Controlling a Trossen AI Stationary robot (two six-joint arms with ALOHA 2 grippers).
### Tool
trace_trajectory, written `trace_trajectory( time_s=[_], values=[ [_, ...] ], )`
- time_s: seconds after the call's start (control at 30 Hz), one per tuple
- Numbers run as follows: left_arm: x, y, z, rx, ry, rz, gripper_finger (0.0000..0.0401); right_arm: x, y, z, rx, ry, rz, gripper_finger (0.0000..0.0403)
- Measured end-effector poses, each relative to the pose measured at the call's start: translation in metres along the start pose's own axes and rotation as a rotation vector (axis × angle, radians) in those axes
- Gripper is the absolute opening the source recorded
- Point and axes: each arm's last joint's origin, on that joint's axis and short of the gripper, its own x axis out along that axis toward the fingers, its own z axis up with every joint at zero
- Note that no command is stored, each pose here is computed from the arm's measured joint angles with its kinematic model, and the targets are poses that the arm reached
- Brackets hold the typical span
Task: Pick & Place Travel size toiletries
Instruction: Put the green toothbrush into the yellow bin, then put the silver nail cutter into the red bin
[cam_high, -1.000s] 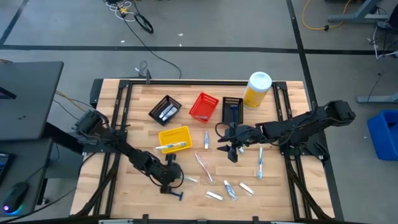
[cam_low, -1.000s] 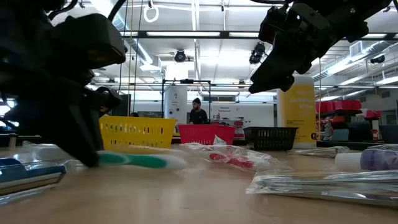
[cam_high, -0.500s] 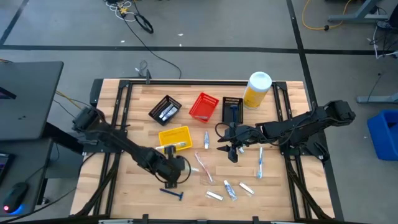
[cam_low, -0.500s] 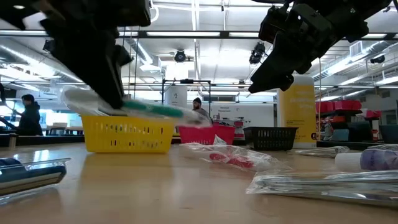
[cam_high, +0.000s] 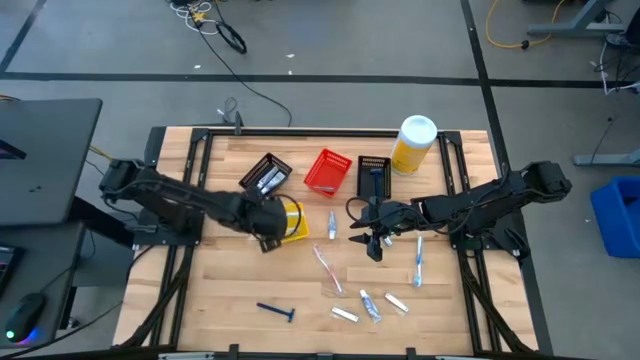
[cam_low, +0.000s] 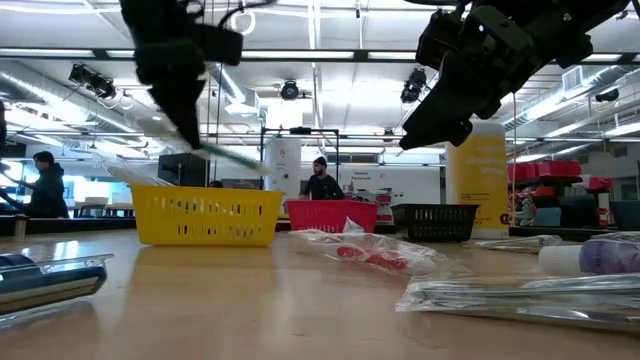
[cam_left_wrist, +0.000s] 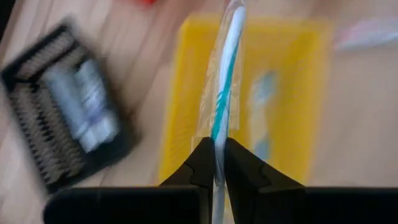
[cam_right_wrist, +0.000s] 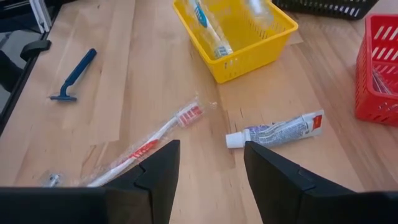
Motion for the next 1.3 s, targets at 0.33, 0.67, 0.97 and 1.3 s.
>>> trace_trajectory(
  time_s=[0.33,0.67,0.97,1.3],
  values=[
    [0.039,0.004,-0.013,-0.002,0.139,-0.064,0.0028,0.0,0.0,0.0,0.0,0.003,-0.002,0.019],
    [0.054,-0.001,-0.005,0.098,0.109,-0.109,0.006,0.0,0.0,0.002,-0.032,-0.021,0.004,0.0193],
    [0.052,0.0,-0.002,0.145,0.095,-0.11,0.0115,0.0,0.0,0.002,-0.031,-0.016,0.002,0.0204],
    [0.016,0.004,0.013,0.164,-0.046,-0.125,0.0115,0.0,-0.001,0.0,-0.012,0.001,-0.003,0.0219]
  ],
)
